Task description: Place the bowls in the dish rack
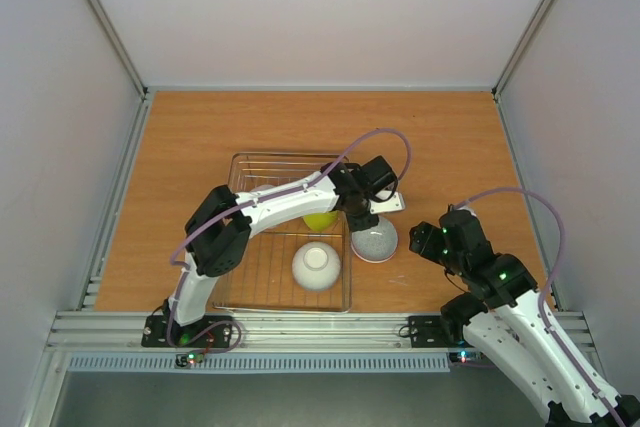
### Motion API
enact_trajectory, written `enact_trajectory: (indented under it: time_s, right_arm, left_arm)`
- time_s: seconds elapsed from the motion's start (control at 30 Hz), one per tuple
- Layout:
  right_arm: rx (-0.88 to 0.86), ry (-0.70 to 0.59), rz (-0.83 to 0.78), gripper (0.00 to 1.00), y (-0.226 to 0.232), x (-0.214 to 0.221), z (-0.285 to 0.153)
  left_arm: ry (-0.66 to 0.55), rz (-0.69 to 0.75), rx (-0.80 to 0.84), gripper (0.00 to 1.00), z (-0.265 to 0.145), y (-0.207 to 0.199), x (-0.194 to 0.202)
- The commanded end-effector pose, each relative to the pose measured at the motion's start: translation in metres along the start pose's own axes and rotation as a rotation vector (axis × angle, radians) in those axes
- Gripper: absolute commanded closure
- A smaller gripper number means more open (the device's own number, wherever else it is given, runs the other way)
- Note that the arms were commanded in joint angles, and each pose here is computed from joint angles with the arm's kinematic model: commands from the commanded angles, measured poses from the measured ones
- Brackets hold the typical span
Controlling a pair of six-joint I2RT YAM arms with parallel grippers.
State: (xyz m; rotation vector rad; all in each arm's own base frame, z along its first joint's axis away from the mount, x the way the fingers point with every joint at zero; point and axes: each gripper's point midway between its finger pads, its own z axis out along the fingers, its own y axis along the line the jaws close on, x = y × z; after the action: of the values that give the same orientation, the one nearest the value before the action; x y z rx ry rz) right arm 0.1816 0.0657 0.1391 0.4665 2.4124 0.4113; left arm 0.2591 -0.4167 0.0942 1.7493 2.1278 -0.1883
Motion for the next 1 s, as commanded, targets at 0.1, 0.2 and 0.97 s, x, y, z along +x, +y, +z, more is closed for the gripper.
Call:
enact_trajectory:
  time_s: [0.1,0.2,0.97]
  right_arm:
    - [-0.019,-0.011,-0.004,0.20,0.002,-0.002,-0.003]
    - [-0.022,-0.013,-0.004,0.20,0.002,-0.002,-0.003]
    - [-0.028,-0.027,-0.009,0.19,0.004,-0.006,-0.006]
  left_arm:
    - [0.069,0.028,-0.017,0.68,0.010,-0.002,0.008]
    - [0.078,0.029,-0.023,0.71,0.011,-0.001,0.008]
    - [0.018,0.047,0.019,1.00,-0.029,-0.009,-0.004]
